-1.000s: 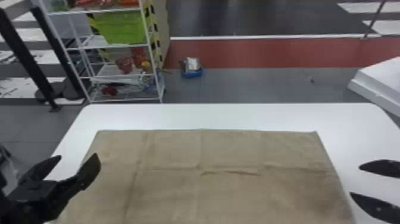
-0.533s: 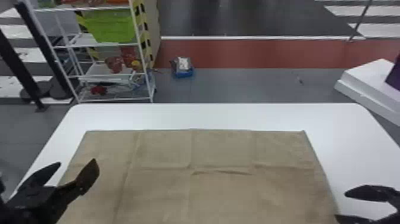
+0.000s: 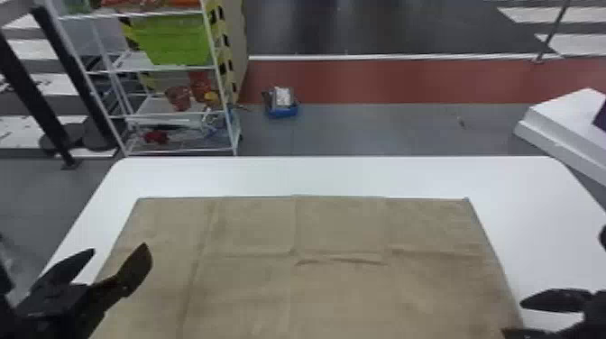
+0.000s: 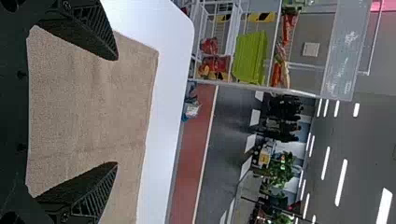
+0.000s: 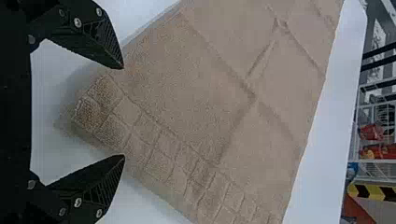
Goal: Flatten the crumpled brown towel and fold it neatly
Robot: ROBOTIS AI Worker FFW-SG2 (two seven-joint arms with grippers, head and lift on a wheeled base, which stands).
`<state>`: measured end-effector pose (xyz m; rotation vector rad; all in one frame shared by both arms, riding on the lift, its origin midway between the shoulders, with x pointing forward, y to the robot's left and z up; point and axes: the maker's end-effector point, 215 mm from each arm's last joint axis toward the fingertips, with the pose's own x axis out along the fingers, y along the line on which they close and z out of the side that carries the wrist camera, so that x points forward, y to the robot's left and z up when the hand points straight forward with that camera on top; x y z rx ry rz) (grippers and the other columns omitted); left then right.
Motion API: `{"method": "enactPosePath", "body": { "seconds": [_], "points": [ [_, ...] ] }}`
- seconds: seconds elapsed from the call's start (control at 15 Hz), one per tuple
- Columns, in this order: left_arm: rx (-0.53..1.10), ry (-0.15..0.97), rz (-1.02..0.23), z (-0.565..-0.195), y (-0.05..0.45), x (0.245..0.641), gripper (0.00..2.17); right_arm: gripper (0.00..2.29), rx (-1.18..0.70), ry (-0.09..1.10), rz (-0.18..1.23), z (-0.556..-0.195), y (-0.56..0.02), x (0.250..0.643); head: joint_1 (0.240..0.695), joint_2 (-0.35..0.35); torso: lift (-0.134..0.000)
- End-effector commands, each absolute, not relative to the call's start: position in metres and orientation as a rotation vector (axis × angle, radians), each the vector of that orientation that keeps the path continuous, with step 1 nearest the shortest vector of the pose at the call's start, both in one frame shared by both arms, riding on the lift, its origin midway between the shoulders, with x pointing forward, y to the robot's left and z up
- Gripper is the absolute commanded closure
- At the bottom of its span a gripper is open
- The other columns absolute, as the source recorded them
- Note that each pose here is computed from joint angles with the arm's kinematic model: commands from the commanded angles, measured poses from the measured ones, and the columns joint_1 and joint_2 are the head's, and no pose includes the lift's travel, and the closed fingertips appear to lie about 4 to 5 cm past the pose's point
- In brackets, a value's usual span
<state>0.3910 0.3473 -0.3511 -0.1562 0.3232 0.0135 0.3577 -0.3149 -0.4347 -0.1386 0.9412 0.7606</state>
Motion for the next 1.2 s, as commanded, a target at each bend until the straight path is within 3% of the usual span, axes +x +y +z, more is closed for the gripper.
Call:
{"method": "enactPosePath", "body": {
  "seconds": [0.0,0.33,1.13],
  "points": [
    [-0.159,0.328,0.02,-0.352,0.35,0.39,0.09,0.23,-0.133,0.969,0.747,-0.435,-0.313,0.36,0.695,0.048,-0.124],
    [-0.158,0.33,0.024,-0.353,0.354,0.388,0.09,0.21,-0.184,1.048,0.707,-0.433,-0.315,0.357,0.695,0.059,-0.124],
    [-0.17,0.333,0.025,-0.356,0.359,0.386,0.09,0.2,-0.291,1.11,0.713,-0.447,-0.289,0.364,0.695,0.101,-0.124]
  ]
}}
